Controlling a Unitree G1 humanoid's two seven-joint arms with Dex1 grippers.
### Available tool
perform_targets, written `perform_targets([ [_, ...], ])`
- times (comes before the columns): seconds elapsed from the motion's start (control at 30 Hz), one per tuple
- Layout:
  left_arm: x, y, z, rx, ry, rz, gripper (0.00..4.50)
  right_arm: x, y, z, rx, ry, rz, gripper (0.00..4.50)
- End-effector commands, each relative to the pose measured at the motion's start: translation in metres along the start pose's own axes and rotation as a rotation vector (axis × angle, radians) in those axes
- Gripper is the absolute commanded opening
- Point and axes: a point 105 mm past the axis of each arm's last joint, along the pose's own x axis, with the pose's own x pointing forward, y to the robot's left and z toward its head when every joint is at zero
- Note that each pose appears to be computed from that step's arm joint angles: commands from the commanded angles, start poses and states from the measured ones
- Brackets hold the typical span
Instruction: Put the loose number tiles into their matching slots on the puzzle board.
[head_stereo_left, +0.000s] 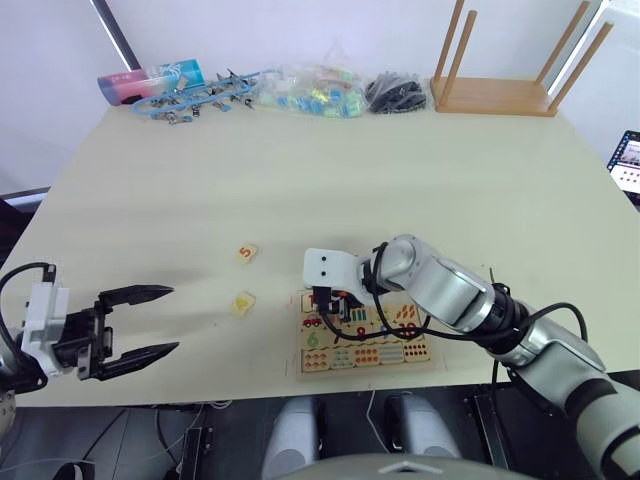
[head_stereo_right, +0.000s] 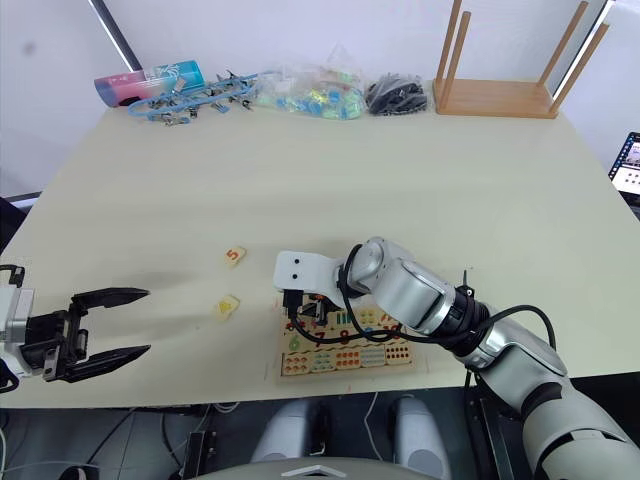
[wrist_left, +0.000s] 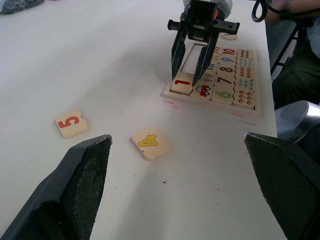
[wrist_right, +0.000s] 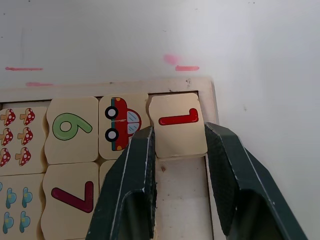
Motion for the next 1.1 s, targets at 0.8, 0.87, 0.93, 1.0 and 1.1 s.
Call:
perform_targets([
  [0.8, -0.0076, -0.0014, -0.0026, 0.019, 0.019, -0.008, 4.50, -0.0040, 0.0001, 0.0156, -0.065, -0.044, 0.010, 1.38],
  [0.87, -0.0091, -0.0015, -0.0031, 0.019, 0.022, -0.003, 4.50, -0.0041, 0.0000, 0.0161, -0.067, -0.047, 0.009, 1.38],
  [0.93, -0.0114, -0.0013, -0.0035, 0.018, 0.028, 0.004, 4.50, -0.0044, -0.0008, 0.0166, -0.067, -0.050, 0.005, 1.38],
  [1.0, -0.0125, -0.0011, -0.0036, 0.017, 0.031, 0.008, 4.50, -0.0046, -0.0015, 0.0169, -0.067, -0.051, 0.004, 1.38],
  [1.1, -0.0126, -0.0003, -0.0033, 0.020, 0.032, 0.008, 4.50, -0.0051, -0.0025, 0.0176, -0.067, -0.055, 0.003, 1.38],
])
